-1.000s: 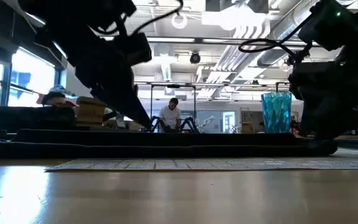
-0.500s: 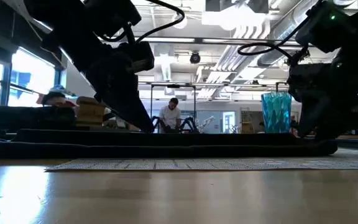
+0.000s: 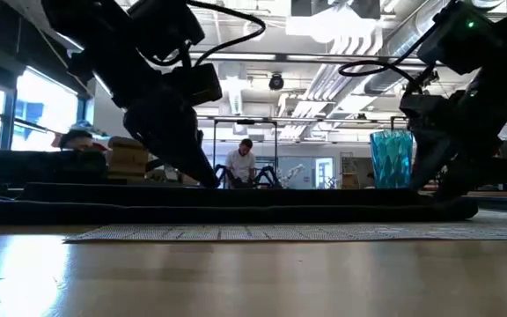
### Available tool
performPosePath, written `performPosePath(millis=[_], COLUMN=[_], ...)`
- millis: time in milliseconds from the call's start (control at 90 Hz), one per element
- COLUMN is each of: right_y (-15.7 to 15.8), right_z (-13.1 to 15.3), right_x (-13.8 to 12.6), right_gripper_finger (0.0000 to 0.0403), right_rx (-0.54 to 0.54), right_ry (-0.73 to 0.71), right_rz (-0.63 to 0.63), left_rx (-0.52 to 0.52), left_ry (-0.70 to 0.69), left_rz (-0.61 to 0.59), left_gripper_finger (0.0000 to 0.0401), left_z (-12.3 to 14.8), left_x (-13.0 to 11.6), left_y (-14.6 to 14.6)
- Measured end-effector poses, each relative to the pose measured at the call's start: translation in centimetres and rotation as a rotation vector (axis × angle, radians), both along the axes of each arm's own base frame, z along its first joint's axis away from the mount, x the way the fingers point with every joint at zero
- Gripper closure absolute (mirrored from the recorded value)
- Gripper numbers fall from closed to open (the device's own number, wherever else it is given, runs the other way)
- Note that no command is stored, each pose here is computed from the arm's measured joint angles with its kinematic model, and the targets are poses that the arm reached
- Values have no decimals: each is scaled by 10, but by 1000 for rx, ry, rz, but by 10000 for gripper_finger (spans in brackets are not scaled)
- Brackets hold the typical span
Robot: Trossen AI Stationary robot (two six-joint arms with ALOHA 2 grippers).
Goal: Set table place
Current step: Fold the black table napkin
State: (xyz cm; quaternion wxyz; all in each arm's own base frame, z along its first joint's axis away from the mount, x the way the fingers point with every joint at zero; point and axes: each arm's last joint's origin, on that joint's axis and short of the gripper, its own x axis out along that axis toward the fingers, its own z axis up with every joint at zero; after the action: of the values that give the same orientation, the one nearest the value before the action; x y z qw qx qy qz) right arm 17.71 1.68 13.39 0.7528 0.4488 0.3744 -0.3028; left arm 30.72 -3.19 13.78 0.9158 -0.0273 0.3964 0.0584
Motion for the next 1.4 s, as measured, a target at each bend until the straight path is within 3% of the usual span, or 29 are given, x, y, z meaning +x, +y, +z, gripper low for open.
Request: performPosePath(millis=[211, 622, 1089, 1400], right_y=[-1, -1, -1, 2], right_z=[-11, -23, -20, -16], right_x=[-4, -4, 2, 8], right_gripper_finger=[201, 201, 201, 201], right_rx=[-20, -31, 50, 105], right_ry=[70, 32, -51, -131], right_rz=[10, 46, 0, 35], left_rx=[-54, -141, -92, -132], left_ry=[-4, -34, -11, 39], left_rz=[73, 95, -108, -136], left_gripper_finger=[245, 245, 245, 245], left_z=[0, 2, 2, -13], left_x=[0, 2, 2, 3], left_y=[5, 3, 0, -7])
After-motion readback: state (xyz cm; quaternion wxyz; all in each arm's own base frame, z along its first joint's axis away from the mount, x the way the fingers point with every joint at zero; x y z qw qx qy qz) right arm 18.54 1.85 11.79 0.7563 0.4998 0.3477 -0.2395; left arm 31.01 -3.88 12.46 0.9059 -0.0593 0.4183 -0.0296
